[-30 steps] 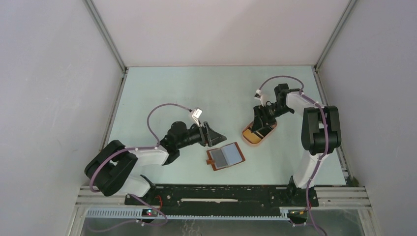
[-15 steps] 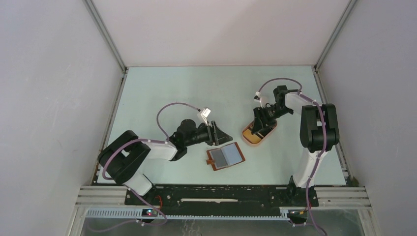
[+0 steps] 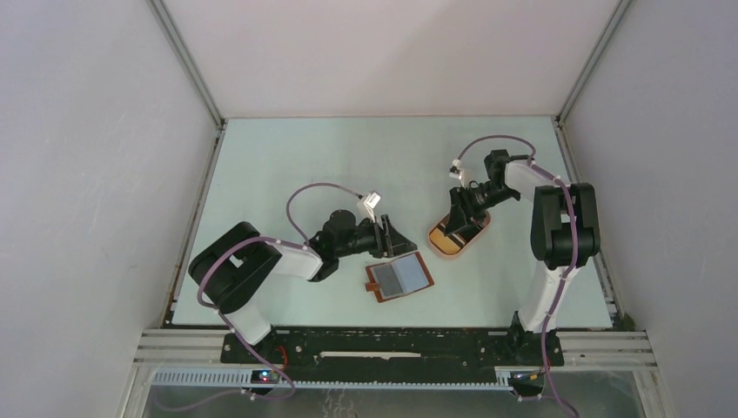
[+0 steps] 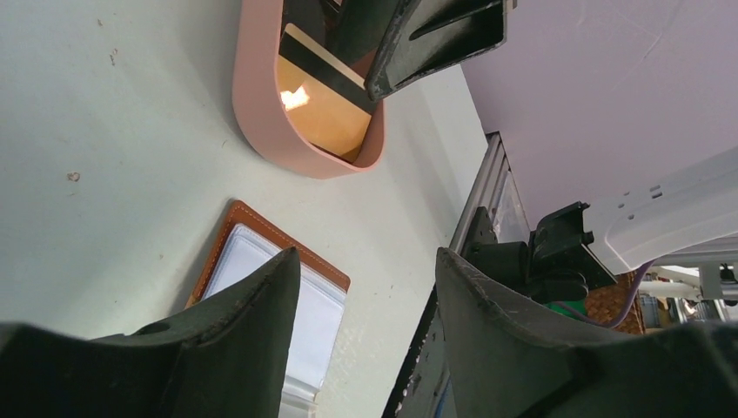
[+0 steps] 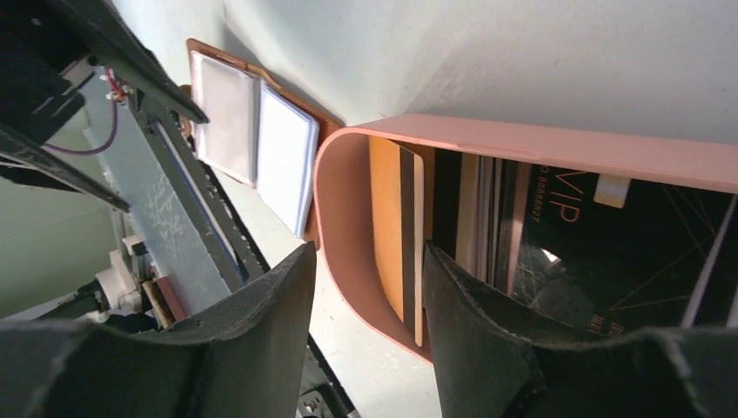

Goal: Put the credit cards into the card holder
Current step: Pick up the credit card from the storage box.

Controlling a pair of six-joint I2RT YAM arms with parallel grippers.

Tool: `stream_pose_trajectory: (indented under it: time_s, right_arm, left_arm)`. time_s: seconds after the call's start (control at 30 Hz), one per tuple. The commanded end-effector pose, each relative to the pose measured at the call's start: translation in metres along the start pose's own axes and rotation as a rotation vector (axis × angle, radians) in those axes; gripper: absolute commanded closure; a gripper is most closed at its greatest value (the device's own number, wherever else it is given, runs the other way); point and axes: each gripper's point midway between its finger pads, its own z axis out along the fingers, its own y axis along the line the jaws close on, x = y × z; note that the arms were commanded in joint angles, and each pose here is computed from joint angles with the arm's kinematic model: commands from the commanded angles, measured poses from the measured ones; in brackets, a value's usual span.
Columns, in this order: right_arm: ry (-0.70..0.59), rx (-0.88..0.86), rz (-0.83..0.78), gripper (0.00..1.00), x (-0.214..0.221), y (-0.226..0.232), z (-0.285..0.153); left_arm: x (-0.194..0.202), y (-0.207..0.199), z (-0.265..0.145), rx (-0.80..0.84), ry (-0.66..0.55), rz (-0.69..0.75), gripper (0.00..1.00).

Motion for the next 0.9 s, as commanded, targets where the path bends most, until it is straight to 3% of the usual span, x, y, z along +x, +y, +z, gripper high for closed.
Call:
stream_pose_trajectory:
  time_s: [0.0, 0.2, 0.57, 0.7, 0.87]
  right_arm:
    - [-0.011, -0.076, -0.002, 0.43, -0.007, 0.013, -0.001]
    - [-0.008, -0.149, 0.022, 0.45, -0.007, 0.023, 0.000]
    - [0.054, -0.085, 0.072, 0.52, 0.001, 0.009, 0.013]
    - [0.051, -0.070, 0.080, 0.65, -0.001, 0.008, 0.013]
    - [0.008, -0.065, 0.092, 0.89, -0.007, 0.007, 0.002]
  left_arm:
    - [-0.011, -0.018, 0.010, 0.057, -0.016, 0.017, 0.37]
    - [-0.010, -0.019, 0.013, 0.063, -0.006, 0.015, 0.37]
    - [-0.008, -0.019, 0.016, 0.065, 0.003, 0.011, 0.36]
    - [-0.008, -0.019, 0.015, 0.065, 0.001, 0.012, 0.36]
    - [-0.008, -0.021, 0.014, 0.068, 0.001, 0.017, 0.37]
